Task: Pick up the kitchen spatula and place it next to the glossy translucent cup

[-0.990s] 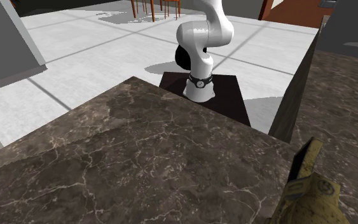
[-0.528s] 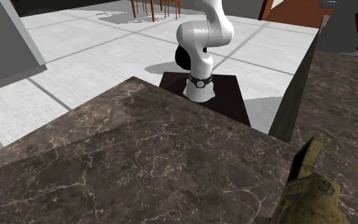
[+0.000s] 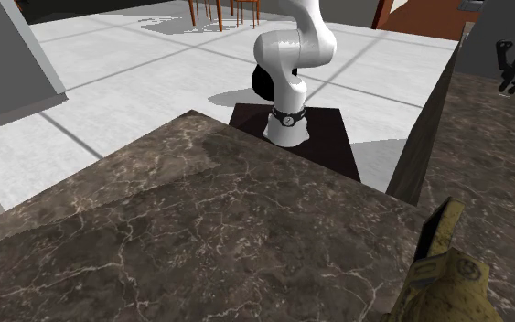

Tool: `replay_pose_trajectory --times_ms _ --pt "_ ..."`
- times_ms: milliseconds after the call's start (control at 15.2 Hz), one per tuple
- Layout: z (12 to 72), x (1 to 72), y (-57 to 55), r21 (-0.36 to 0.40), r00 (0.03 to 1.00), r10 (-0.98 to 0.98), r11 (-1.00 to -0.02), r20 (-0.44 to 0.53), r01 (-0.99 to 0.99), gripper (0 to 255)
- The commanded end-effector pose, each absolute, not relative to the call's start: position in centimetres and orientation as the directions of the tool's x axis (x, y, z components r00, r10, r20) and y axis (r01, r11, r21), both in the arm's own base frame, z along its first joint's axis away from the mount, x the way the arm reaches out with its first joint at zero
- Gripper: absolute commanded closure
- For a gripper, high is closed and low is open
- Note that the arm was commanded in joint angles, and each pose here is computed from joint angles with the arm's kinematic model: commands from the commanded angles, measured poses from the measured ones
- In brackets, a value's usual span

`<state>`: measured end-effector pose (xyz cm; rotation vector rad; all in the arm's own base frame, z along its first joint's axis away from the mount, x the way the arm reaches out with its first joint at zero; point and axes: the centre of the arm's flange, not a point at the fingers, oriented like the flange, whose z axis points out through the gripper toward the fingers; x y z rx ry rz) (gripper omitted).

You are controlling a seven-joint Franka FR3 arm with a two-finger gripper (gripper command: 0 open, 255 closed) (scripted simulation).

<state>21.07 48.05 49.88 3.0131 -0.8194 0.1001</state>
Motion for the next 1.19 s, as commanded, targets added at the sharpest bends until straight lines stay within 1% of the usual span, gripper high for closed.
replay_pose_trajectory --times_ms 0,1122 --pt "48.9 21.1 48.2 0.0 0.86 -0.505 -0.862 0.066 -0.506 255" --pt "40.1 21.1 48.2 0.0 0.86 -0.505 -0.862 0.066 -0.506 255"
